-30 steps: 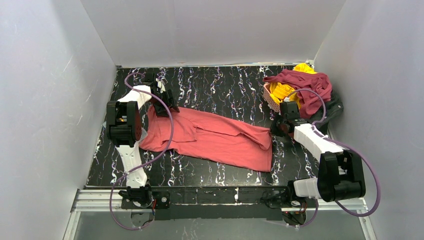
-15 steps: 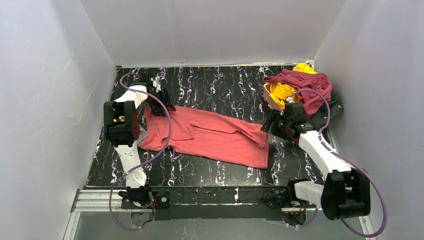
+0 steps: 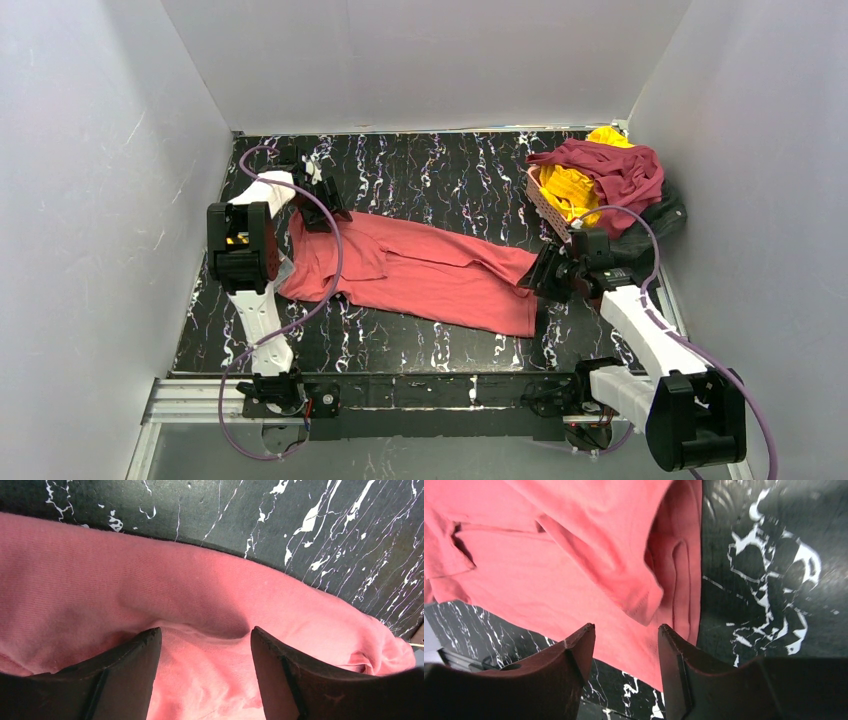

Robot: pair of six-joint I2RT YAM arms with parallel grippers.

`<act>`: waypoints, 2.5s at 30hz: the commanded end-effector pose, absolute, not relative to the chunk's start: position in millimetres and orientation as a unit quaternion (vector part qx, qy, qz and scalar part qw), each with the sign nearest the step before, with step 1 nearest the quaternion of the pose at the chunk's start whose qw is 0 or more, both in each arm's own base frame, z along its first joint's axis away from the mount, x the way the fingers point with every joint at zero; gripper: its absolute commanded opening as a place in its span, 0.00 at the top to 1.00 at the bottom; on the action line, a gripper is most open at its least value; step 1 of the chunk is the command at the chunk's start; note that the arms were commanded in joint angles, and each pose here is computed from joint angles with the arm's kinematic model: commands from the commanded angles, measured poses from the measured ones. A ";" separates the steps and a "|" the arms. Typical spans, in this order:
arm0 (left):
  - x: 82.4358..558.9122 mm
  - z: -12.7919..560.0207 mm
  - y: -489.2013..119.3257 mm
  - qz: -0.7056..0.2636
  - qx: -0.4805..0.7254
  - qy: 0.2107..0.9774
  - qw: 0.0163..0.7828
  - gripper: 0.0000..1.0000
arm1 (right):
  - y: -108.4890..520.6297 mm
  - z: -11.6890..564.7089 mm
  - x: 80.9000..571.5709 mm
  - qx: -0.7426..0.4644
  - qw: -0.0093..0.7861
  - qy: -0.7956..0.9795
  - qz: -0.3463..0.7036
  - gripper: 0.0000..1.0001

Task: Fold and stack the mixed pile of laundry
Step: Fold the T-shirt at the center of the board.

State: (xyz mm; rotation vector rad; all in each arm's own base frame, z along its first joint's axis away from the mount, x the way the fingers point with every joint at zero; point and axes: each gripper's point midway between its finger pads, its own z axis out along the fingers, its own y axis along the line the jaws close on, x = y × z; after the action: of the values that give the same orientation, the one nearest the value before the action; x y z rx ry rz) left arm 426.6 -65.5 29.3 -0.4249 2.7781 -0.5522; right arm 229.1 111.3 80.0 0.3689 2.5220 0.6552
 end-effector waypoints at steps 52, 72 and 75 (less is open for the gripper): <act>311.9 10.6 -90.7 -0.094 -0.033 0.995 0.025 0.32 | 68.4 127.6 388.5 -0.080 0.354 0.932 0.016 0.99; 317.0 20.8 -64.8 -0.049 -0.037 0.997 0.045 0.32 | 83.2 116.1 314.1 -0.064 0.301 0.948 0.074 0.99; 318.7 22.6 -64.6 -0.054 -0.041 0.997 0.047 0.32 | 96.6 102.2 290.5 -0.072 0.256 0.960 0.092 0.99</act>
State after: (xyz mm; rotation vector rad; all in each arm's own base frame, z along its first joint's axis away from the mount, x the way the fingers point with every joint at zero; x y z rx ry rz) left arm 323.7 -91.2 24.0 -0.1193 3.0176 -0.3078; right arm 326.7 82.9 118.2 -0.2050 2.4765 0.1746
